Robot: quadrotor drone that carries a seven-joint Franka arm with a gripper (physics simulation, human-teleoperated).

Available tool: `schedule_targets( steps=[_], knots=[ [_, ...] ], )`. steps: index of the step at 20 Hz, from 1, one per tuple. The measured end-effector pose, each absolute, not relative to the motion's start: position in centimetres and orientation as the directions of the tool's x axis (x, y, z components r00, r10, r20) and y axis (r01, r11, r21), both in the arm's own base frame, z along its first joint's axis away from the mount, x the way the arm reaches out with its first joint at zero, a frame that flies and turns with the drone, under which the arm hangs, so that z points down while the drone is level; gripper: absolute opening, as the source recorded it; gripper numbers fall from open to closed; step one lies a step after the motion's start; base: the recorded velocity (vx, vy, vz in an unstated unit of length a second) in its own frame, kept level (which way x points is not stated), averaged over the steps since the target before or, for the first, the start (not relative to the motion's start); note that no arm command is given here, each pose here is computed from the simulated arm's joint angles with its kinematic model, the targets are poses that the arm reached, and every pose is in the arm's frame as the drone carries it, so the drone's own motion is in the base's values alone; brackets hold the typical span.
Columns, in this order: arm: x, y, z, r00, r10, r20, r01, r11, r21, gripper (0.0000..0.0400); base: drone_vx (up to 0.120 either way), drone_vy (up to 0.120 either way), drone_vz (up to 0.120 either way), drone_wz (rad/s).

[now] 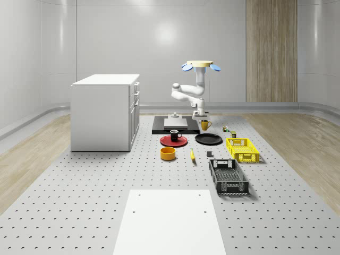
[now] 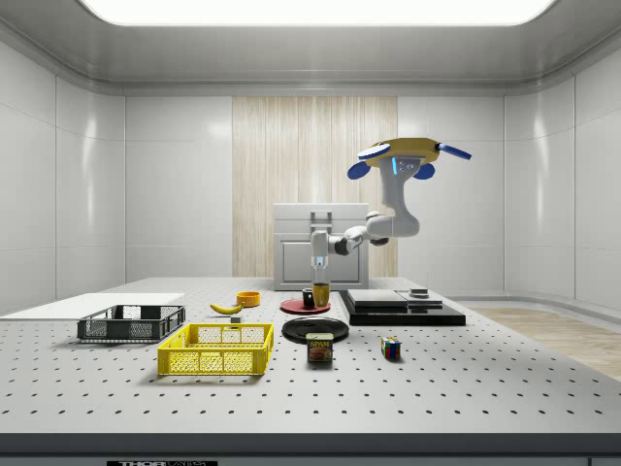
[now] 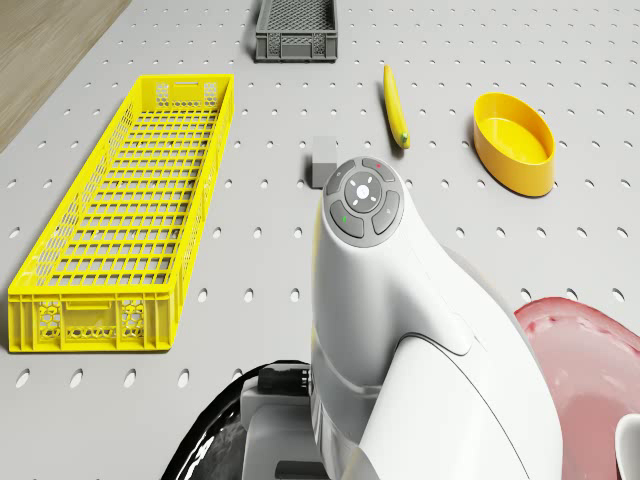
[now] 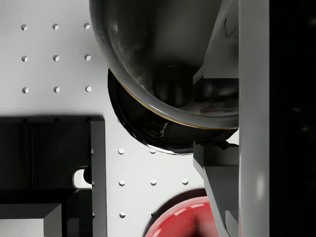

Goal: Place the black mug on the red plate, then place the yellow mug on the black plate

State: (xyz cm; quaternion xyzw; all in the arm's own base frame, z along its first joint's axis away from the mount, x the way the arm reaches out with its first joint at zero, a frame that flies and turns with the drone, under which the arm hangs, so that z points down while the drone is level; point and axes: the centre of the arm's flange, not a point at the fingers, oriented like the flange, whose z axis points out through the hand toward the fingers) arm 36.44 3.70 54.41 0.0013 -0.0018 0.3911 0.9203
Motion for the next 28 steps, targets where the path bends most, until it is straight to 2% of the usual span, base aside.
schedule_targets(
  steps=[9,18,28],
  knots=[
    [36.46,2.6,57.3,0.704,0.710,0.006,-0.710,0.704,0.002,0.0109,0.000,0.000,0.000,0.000],
    [36.46,-0.1,58.6,0.706,0.708,0.005,-0.708,0.706,0.001,0.0108,0.000,0.000,0.000,0.000],
    [36.47,-0.7,62.0,0.707,0.708,0.008,-0.708,0.707,0.002,0.0106,0.000,0.000,0.000,0.000]
  ],
)
